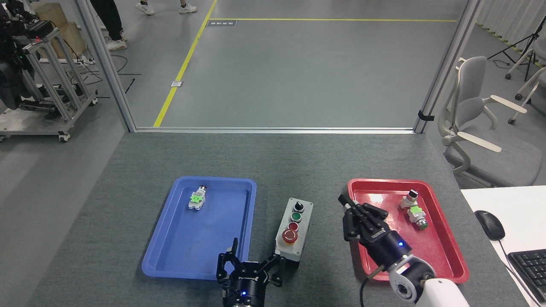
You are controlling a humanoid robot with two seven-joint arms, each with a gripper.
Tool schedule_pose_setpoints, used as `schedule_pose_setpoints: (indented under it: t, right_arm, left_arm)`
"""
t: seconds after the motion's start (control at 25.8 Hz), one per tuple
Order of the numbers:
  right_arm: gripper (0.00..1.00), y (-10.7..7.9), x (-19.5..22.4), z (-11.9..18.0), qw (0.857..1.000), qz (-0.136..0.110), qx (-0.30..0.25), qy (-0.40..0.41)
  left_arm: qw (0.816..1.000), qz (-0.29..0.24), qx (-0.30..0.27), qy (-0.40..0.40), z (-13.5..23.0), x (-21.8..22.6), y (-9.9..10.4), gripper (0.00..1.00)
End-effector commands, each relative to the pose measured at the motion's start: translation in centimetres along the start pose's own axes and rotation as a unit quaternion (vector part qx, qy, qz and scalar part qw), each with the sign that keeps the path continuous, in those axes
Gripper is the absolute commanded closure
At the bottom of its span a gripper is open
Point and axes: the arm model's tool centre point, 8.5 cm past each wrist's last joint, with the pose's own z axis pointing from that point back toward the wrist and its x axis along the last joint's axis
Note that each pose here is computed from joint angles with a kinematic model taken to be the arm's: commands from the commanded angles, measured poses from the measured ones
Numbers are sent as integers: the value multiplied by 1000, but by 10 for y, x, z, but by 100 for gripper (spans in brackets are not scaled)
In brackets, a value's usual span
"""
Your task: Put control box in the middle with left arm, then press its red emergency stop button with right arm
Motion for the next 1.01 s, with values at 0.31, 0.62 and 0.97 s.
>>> schedule_pose_setpoints:
  t: [0.31, 0.62, 0.97]
  right_arm:
    - [100, 61, 54, -41, 993, 11, 113, -22]
    - [100, 72, 71, -49, 990, 13, 131, -44]
    - [100, 83, 72, -43, 989, 6, 143, -39]
  left_arm:
    - [999, 16, 36, 29, -23, -124, 21, 1]
    - [998, -2, 39, -44, -29, -162, 32, 1]
    - [992, -27, 42, -114, -31, -179, 41, 1]
